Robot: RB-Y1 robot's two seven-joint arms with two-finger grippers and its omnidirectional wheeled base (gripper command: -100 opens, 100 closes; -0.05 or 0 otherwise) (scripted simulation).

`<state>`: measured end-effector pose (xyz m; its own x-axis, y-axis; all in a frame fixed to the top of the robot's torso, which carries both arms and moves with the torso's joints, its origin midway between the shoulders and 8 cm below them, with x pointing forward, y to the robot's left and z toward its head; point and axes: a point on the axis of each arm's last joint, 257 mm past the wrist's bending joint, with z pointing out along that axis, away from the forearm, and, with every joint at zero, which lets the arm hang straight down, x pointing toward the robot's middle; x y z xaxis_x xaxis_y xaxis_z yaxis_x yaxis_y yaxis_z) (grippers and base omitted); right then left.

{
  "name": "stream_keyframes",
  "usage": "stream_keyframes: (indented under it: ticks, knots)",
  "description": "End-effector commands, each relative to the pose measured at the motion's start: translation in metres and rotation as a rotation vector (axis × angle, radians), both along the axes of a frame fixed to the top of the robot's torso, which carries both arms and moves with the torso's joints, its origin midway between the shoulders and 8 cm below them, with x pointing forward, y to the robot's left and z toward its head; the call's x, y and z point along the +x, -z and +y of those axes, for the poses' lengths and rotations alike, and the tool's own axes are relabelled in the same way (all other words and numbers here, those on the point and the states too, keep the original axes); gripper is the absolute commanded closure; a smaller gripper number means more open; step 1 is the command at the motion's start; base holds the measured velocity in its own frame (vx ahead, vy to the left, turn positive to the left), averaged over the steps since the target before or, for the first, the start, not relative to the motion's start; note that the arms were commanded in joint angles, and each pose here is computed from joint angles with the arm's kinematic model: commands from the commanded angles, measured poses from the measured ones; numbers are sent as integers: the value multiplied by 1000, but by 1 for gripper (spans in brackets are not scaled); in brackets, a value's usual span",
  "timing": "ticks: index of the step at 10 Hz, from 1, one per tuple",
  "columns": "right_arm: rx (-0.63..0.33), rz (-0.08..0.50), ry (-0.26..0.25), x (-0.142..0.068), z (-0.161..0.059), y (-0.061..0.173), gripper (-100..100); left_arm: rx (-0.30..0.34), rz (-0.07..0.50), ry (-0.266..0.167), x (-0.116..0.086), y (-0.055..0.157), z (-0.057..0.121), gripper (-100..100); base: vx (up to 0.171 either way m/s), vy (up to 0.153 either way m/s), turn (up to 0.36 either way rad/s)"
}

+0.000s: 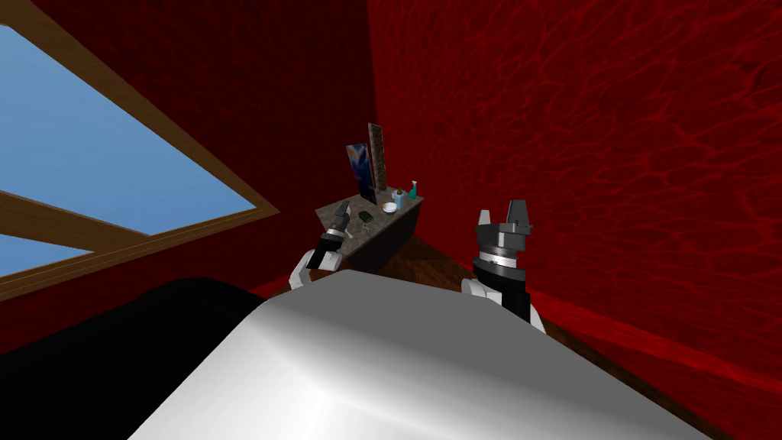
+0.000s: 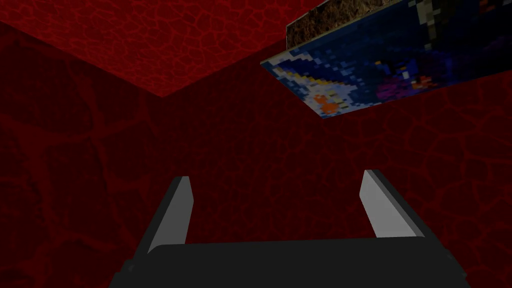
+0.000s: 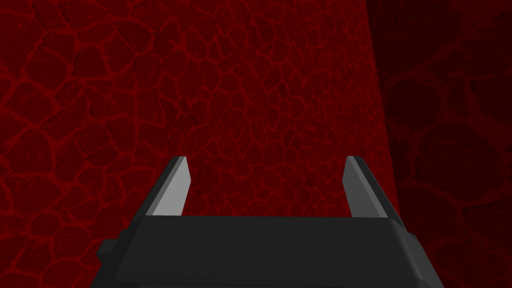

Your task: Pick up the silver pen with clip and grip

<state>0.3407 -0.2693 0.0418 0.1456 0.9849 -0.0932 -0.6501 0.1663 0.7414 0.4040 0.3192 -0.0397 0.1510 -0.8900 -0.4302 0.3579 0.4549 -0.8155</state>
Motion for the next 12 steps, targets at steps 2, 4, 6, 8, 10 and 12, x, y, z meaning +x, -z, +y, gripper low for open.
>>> stream_keyframes:
  ticks: [2,4,6,8,10,12]
  knots:
    - [0,0,0,0,0,0,0,20,83,-18,8,20,12,-100,32,8,-18]
    - [0,0,0,0,0,0,0,35,136,-31,14,32,23,-100,32,6,-25]
    - [0,0,0,0,0,0,0,49,199,-49,19,46,35,-100,47,8,-35]
    - [0,0,0,0,0,0,0,64,256,-66,23,58,47,-100,31,-2,-20]
    - [0,0,0,0,0,0,0,80,313,-84,27,70,60,-100,33,2,-28]
    - [0,0,0,0,0,0,0,95,371,-104,29,82,73,-100,34,-5,-25]
